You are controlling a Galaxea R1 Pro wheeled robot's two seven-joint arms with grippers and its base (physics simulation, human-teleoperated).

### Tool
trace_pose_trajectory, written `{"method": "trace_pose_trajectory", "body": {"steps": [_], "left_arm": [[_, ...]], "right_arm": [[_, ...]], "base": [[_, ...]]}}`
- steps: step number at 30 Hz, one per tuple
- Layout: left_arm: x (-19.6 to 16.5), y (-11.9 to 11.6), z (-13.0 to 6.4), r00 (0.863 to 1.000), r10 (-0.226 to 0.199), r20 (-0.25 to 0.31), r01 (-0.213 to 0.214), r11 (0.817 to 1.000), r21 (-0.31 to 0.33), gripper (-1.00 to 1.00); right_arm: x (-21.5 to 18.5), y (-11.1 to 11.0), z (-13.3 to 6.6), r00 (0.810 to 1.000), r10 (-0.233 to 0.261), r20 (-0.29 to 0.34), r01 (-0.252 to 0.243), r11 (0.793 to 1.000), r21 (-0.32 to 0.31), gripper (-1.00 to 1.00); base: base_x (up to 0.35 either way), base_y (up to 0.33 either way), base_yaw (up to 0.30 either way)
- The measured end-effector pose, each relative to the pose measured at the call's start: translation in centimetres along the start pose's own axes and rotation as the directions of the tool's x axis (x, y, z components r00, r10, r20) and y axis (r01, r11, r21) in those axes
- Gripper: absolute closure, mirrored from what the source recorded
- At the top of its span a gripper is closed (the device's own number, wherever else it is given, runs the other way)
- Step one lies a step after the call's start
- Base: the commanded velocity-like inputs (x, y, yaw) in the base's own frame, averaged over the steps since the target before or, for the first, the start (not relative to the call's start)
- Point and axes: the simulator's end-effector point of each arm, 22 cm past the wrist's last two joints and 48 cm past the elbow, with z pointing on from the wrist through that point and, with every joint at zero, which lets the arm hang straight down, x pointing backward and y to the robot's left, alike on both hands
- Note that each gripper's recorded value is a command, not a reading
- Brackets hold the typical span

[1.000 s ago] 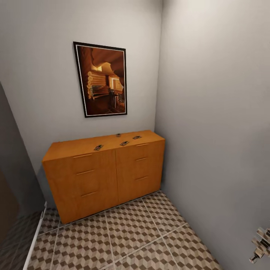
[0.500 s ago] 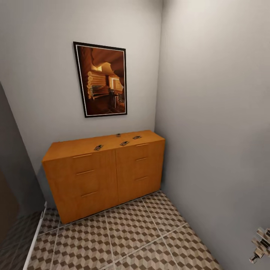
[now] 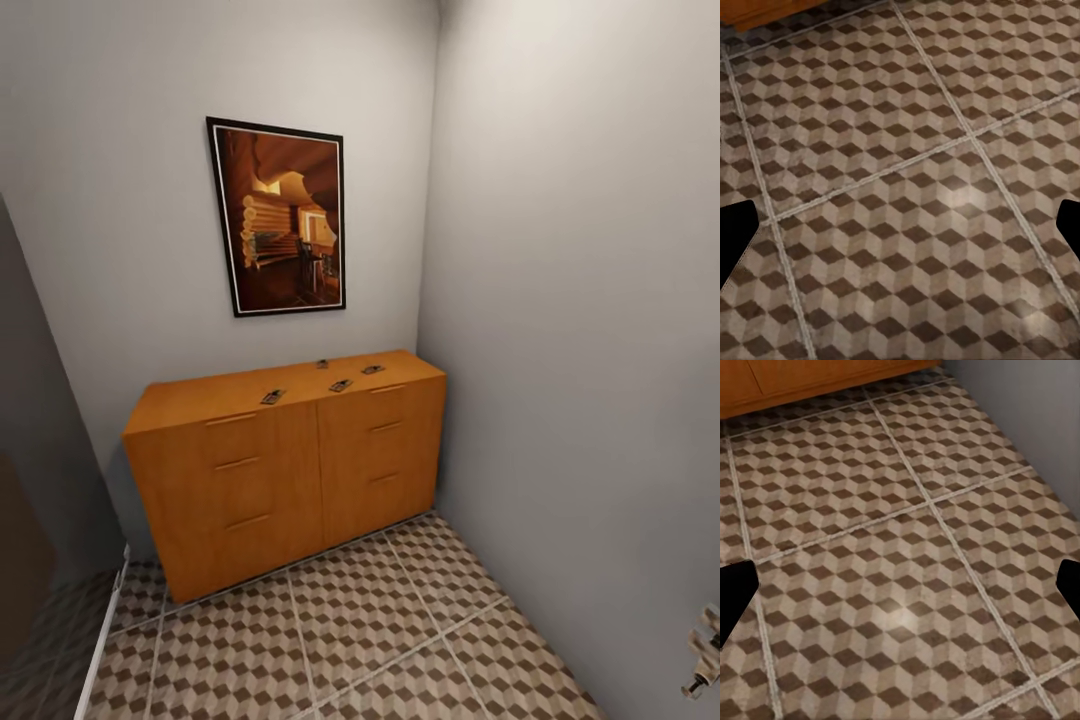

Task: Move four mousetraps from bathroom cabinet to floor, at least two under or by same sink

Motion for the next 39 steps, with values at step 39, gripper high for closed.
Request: {"method": "trace_pose_trajectory", "body": {"steps": [39], "left_arm": [[-2.4,0.0,-0.2,0.998,-0.003,0.058,0.003,1.0,-0.002,-1.0]], "right_arm": [[-2.5,0.0,-0.1,0.998,-0.001,0.059,0.001,1.0,0.0,-1.0]], "base": [[0.0,0.025,-0.103]]}}
